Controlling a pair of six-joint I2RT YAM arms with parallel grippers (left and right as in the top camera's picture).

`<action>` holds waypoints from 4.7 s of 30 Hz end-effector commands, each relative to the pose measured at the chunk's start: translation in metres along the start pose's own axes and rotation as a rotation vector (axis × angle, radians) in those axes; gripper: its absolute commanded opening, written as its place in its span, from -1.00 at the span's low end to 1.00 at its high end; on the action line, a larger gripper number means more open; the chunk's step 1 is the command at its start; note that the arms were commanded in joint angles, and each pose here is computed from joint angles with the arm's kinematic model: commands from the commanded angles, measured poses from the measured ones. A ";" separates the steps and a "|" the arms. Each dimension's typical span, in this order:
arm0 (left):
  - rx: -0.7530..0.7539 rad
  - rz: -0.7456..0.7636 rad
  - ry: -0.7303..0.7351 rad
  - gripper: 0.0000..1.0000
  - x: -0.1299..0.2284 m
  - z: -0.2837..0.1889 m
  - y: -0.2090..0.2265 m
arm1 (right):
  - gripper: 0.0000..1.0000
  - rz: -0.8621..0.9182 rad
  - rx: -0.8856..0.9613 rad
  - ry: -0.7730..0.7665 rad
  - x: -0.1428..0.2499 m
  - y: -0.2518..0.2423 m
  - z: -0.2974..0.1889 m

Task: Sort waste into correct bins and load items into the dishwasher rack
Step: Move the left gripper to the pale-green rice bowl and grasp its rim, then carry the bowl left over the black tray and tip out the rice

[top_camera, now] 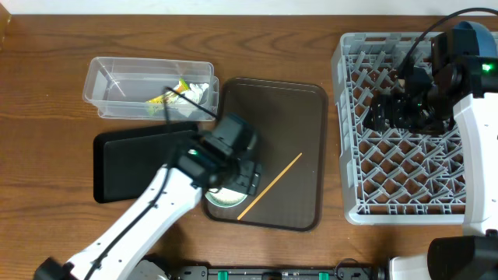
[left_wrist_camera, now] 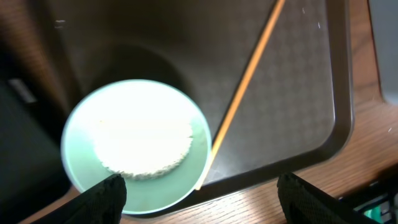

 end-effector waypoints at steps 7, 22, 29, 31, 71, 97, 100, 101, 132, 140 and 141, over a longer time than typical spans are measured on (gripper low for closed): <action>-0.085 0.035 0.119 0.60 0.010 0.053 -0.008 | 0.94 -0.003 -0.003 -0.010 0.000 0.004 -0.003; -0.139 0.027 0.211 -0.24 0.016 0.098 0.000 | 0.96 -0.003 -0.003 -0.010 0.000 0.004 -0.003; -0.134 0.028 0.203 -0.49 0.014 0.099 -0.001 | 0.98 -0.003 -0.003 -0.010 0.000 0.004 -0.003; -0.134 0.028 0.203 -0.54 0.014 0.099 -0.001 | 0.98 -0.003 -0.004 -0.011 0.000 0.004 -0.003; 0.088 -0.280 -0.176 -0.87 -0.054 -0.039 0.083 | 0.98 -0.003 -0.004 -0.010 0.000 0.004 -0.003; 0.981 -0.730 -0.272 -0.88 -0.061 -0.043 0.184 | 0.99 -0.003 -0.004 -0.010 0.000 0.004 -0.003; 1.077 -0.787 -0.288 -0.88 -0.064 -0.044 0.193 | 0.98 -0.003 -0.004 -0.010 0.000 0.004 -0.003; 1.107 -0.804 -0.296 -0.88 -0.064 -0.045 0.196 | 0.98 -0.003 -0.004 -0.010 0.000 0.004 -0.003; 1.153 -1.193 -0.164 -0.88 -0.057 -0.042 0.228 | 0.99 -0.003 -0.004 -0.010 0.000 0.004 -0.003; 1.228 -1.047 -0.280 -0.88 -0.067 -0.059 0.227 | 0.98 -0.003 -0.004 -0.010 0.000 0.004 -0.003; 1.189 -1.044 -0.281 -0.88 -0.066 -0.054 0.230 | 0.98 -0.003 -0.004 -0.010 0.000 0.004 -0.003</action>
Point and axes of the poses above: each gripper's point midway between its finger pads, its own z axis out along the fingers, its own y axis along the line the jaws close on, x = y × z, the point moved 1 cm from there along -z, back along the fingers, and after that the axes turned 9 degrees about -z, right-handed, at the moved point
